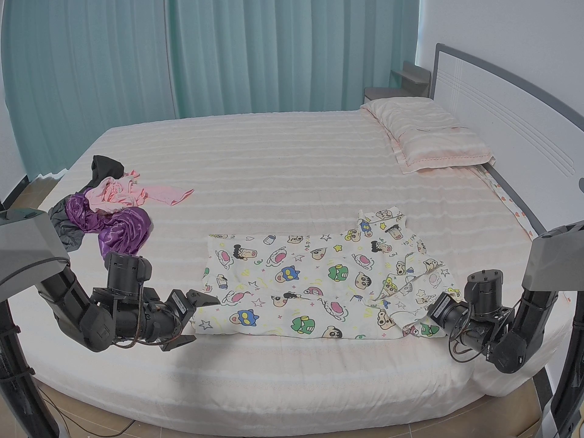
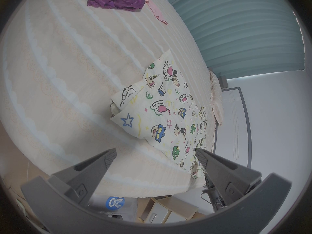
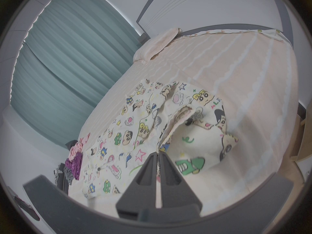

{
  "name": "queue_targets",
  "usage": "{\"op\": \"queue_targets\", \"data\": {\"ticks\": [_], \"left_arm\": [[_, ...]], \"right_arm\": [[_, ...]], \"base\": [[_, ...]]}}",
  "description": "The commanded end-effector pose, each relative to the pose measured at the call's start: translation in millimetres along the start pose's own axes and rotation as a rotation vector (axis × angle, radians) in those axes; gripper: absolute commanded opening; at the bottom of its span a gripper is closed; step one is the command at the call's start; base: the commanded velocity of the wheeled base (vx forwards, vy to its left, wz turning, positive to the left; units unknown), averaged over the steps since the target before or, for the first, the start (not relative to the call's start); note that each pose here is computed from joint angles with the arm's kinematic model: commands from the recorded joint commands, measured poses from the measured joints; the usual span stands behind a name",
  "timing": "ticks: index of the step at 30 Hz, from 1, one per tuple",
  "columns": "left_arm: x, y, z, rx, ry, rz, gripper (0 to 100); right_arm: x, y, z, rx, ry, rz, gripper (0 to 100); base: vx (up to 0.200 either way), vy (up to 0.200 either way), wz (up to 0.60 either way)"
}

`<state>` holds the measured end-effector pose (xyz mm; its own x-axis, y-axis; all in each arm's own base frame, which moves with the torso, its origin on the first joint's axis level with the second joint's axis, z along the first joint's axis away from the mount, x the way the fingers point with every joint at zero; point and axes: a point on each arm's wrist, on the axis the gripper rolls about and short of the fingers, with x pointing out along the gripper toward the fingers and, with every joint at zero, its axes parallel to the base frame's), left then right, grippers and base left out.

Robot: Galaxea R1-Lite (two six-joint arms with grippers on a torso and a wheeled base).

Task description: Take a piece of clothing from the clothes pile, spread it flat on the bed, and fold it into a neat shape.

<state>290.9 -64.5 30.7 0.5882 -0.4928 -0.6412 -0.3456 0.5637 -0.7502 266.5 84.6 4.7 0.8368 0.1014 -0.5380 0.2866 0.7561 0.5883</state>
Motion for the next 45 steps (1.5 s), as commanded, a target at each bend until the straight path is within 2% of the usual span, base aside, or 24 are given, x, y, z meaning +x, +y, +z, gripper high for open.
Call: {"op": "queue_targets", "data": {"ticks": [1,11,12,16,23,24,25,29,34,38,45], "left_arm": [[1,1,0,-0.002,0.002,0.003,100],[1,1,0,-0.002,0.002,0.003,100],[1,1,0,-0.002,0.002,0.003,100],[1,1,0,-0.002,0.002,0.003,100],[1,1,0,-0.002,0.003,0.002,100],[1,1,-1,-0.002,0.003,0.002,100],[1,1,0,-0.002,0.002,0.003,100],[1,1,-1,-0.003,0.002,0.003,100],[0,0,0,-0.006,-0.002,-0.003,100],[-1,3,-2,-0.002,-0.004,-0.01,100],[0,4,-3,0.006,-0.016,-0.026,100]], "right_arm": [[-13,2,-5,-0.014,0.018,0.011,0],[-7,-10,-22,-0.032,0.045,-0.032,0],[-10,-11,-25,-0.039,0.051,-0.028,100],[-24,-14,-29,-0.05,0.051,-0.01,100],[-32,-7,-17,-0.048,-0.025,0.072,100],[-30,1,-15,-0.061,-0.032,0.116,100],[-29,2,-14,-0.062,-0.035,0.12,100],[-6,30,-19,-0.097,-0.012,0.228,100],[14,60,-25,-0.13,0.085,0.275,100],[31,70,-31,-0.145,0.145,0.272,100],[58,64,-50,-0.157,0.189,0.232,100]], "base": [[0.0,0.0,0.0],[0.0,0.0,0.0],[0.0,0.0,0.0],[0.0,0.0,0.0],[0.0,0.0,0.0],[0.0,0.0,0.0],[0.0,0.0,0.0],[0.0,0.0,0.0],[0.0,0.0,0.0],[0.0,0.0,0.0],[0.0,0.0,0.0]]}}
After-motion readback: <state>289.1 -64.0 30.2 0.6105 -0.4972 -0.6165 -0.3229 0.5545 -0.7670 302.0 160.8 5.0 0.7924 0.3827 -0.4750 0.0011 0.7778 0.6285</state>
